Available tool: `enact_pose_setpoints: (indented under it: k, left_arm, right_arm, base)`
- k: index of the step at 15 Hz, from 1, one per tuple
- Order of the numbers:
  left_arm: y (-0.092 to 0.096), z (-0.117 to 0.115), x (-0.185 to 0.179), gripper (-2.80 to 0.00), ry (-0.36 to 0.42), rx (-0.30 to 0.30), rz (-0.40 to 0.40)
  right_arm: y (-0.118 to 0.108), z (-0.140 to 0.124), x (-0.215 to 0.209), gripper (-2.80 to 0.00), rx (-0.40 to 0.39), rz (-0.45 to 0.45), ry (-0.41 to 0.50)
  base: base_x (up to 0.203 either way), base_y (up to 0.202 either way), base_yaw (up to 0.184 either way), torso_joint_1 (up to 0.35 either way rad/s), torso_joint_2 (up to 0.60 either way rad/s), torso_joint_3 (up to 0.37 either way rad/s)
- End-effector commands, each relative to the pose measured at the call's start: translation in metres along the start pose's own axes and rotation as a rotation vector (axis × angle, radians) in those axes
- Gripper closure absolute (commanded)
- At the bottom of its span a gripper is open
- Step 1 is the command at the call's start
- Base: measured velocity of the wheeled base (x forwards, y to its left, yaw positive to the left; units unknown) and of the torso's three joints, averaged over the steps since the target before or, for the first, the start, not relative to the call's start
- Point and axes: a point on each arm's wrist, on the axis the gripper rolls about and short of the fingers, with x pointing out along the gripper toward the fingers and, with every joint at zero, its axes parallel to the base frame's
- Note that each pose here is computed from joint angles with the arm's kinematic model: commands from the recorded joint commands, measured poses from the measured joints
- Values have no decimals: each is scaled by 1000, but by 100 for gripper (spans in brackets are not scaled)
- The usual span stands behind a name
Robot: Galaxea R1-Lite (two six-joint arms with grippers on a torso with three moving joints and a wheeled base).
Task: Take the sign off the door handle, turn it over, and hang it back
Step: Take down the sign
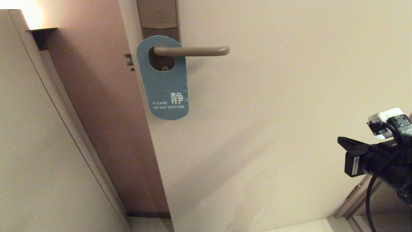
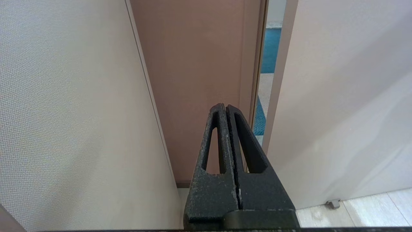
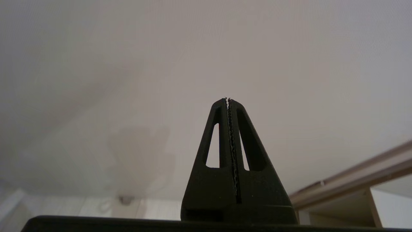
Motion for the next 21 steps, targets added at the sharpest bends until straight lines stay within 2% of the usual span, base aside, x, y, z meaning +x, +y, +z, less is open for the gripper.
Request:
enact_pose_setpoints:
  k: [1, 6, 14, 17, 21]
  left_arm:
    - [0, 0, 0, 0, 1, -1, 0]
    - [0, 0, 0, 0, -1, 0, 1]
    - [0, 0, 0, 0, 1, -1, -1]
    - [0, 0, 0, 0, 0, -1, -1]
    - [0, 0, 0, 0, -1, 0, -1]
  right_arm:
    - [-1, -6, -8, 0, -2, 0, 1]
    - [-2, -32, -28, 0, -9, 22, 48]
    - [-5, -57, -46, 0, 53, 1, 100]
    - [-6, -66, -55, 0, 83, -7, 102]
    - [-8, -70, -67, 0, 120, -1, 51]
  base:
    - [0, 0, 0, 0, 0, 0]
    - [0, 0, 0, 0, 0, 0]
    - [0, 0, 0, 0, 0, 0]
    - [0, 0, 0, 0, 0, 0]
    - [0, 0, 0, 0, 0, 0]
